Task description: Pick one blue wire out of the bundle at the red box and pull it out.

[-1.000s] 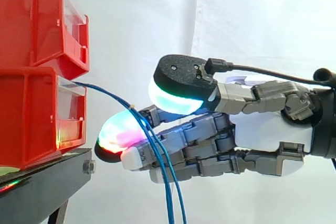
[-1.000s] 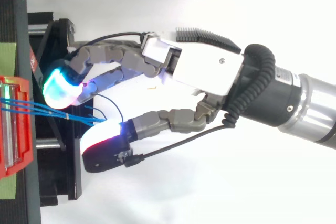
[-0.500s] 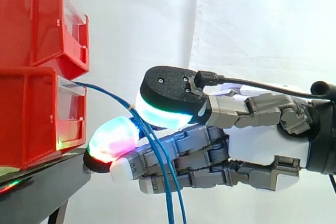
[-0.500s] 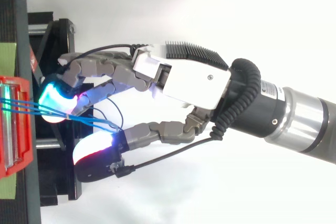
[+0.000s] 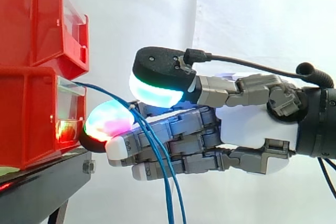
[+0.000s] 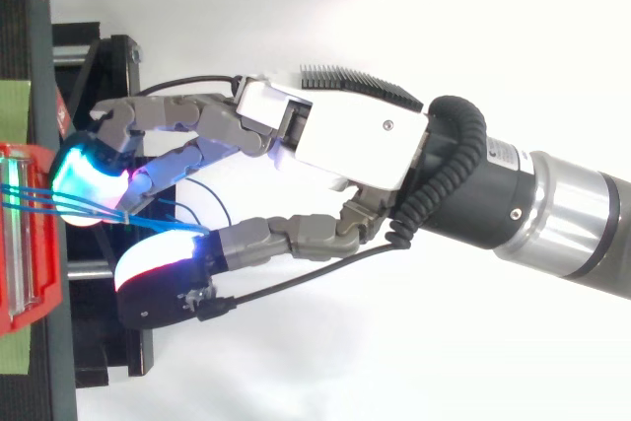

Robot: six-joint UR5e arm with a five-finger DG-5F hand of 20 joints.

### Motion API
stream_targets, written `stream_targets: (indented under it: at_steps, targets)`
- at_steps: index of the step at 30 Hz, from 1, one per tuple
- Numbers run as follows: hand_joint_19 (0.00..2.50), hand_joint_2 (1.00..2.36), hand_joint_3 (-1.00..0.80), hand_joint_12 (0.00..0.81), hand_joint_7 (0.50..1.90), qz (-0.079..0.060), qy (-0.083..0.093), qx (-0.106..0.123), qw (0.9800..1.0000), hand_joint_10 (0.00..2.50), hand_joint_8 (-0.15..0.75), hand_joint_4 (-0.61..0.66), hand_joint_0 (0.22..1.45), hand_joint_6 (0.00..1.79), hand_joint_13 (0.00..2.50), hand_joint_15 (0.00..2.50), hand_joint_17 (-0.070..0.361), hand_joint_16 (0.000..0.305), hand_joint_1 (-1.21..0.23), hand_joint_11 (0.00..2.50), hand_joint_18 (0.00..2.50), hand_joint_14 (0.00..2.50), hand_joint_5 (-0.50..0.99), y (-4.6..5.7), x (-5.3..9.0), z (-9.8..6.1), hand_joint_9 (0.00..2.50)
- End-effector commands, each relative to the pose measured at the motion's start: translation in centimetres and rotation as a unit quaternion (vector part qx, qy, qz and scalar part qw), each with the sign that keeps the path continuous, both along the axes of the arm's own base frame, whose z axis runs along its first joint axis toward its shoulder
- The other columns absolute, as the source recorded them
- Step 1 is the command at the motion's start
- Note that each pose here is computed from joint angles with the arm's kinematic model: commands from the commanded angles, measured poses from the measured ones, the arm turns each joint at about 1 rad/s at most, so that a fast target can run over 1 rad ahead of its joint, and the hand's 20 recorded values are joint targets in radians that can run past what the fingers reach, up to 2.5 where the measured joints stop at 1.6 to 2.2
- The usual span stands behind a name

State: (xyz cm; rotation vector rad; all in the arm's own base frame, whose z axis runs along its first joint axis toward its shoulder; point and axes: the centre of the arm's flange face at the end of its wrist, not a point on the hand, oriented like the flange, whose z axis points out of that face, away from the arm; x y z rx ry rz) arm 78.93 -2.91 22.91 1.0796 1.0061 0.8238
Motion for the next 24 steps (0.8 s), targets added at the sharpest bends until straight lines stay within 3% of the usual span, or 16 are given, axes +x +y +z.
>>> stream_targets:
  at_steps: [1,3,8,15,24]
  targets:
    - [0.36,1.01,-0.34,0.324,1.06,0.005,-0.005,0.011,0.9999,0.01,0.252,0.30,0.64,0.50,0.30,0.12,0.118,0.053,-0.65,0.24,0.17,0.00,-0.10,-0.06,0.11,0.37,0.75]
    - [0.36,1.01,-0.32,0.324,1.08,0.012,-0.015,0.020,0.9996,0.01,0.249,0.28,0.64,0.50,0.30,0.12,0.117,0.052,-0.66,0.25,0.17,0.00,-0.10,0.12,0.51,1.04,0.75]
    - [0.36,1.01,-0.30,0.324,1.18,0.014,-0.014,0.020,0.9996,0.01,0.249,0.28,0.64,0.50,0.30,0.13,0.116,0.052,-0.67,0.27,0.16,0.01,-0.10,0.04,0.48,0.96,0.74]
    - [0.37,1.01,-0.30,0.325,1.15,0.014,-0.015,0.021,0.9996,0.01,0.249,0.34,0.64,0.50,0.31,0.14,0.115,0.051,-0.66,0.26,0.17,0.01,-0.09,0.03,0.51,1.03,0.76]
    - [0.38,1.02,-0.26,0.326,1.18,0.013,-0.008,0.023,0.9996,0.01,0.253,0.30,0.66,0.50,0.33,0.14,0.115,0.051,-0.65,0.27,0.19,0.01,-0.08,-0.12,0.33,1.07,0.78]
